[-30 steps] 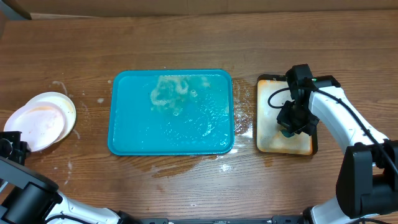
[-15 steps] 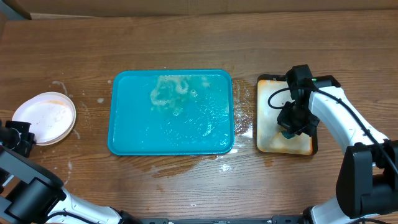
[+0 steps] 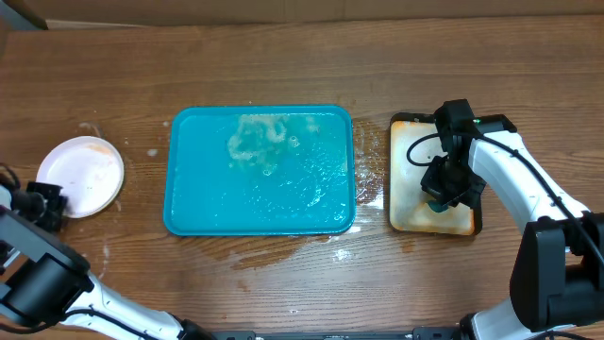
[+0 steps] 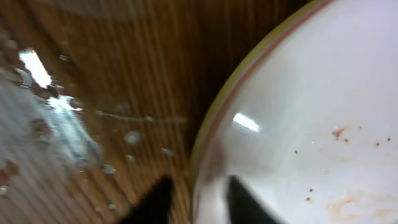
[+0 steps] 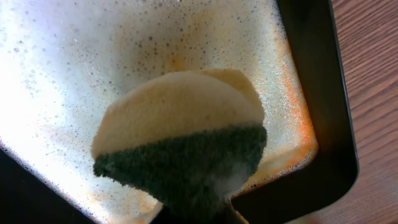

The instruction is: Clean dirty plates on tray and stack at the side

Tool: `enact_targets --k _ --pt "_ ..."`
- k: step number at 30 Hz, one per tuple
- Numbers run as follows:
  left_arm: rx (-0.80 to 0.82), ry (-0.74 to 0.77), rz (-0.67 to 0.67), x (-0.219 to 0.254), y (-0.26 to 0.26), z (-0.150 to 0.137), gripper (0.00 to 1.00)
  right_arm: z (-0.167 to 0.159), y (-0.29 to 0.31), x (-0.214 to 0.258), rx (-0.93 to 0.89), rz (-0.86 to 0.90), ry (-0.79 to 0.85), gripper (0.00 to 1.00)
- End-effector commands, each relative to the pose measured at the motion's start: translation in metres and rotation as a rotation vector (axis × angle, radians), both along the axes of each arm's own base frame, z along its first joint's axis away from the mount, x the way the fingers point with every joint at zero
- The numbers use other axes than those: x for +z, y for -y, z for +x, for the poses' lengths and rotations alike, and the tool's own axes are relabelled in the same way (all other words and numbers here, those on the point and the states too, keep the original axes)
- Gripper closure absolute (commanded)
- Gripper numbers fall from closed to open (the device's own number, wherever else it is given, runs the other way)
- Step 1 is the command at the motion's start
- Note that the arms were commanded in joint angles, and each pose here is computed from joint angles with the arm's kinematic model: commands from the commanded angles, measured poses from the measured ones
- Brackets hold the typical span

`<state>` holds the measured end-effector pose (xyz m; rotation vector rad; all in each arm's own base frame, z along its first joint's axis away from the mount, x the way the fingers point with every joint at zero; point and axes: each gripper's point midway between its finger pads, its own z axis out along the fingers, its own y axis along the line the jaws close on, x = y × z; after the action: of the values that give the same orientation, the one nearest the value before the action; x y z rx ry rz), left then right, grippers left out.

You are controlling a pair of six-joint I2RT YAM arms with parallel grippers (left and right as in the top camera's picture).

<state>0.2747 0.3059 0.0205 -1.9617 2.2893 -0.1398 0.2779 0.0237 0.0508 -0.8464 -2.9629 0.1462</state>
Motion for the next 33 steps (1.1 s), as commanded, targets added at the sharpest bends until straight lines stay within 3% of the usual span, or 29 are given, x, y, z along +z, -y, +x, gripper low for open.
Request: enact_targets --k 1,2,4,11,14,15,16,18,19,26,33 --pt "-0.047 0.000 -0.021 -0.008 0.012 0.009 0.07 0.001 0.002 0.002 -0.012 -0.003 0.006 0.96" --pt "-0.050 0.001 -0.020 -0.008 0.012 0.010 0.00 0.001 0.002 0.002 -0.012 -0.003 0.006 0.94" --pt "-0.055 0.002 -0.019 -0.006 0.014 0.012 0.00 0.001 0.002 0.002 -0.012 -0.003 0.007 0.80" --pt "-0.083 0.041 0.021 0.020 0.020 0.022 0.00 0.003 0.002 0.002 -0.010 -0.003 0.013 0.84" --pt "-0.112 0.104 0.090 0.058 0.026 0.034 0.00 0.009 0.001 0.004 0.009 0.001 0.034 0.86" --pt "-0.122 0.126 0.115 0.071 0.029 0.038 0.00 0.012 0.001 0.006 0.016 0.003 0.043 0.72" --pt "-0.139 0.160 0.150 0.092 0.033 0.043 0.00 0.017 0.000 0.009 0.028 0.006 0.059 0.33" --pt "-0.160 0.204 0.194 0.118 0.041 0.048 0.00 0.026 -0.001 0.015 0.051 0.009 0.087 0.06" --pt "-0.171 0.229 0.217 0.133 0.046 0.049 0.00 0.030 -0.002 0.019 0.059 0.011 0.100 0.00" --pt "-0.316 0.347 0.330 0.212 0.101 0.047 0.00 0.067 -0.006 0.063 0.143 0.019 0.220 0.00" --pt "-0.720 0.428 0.480 0.262 0.173 0.048 0.00 0.105 -0.013 0.134 0.337 0.008 0.418 0.00"
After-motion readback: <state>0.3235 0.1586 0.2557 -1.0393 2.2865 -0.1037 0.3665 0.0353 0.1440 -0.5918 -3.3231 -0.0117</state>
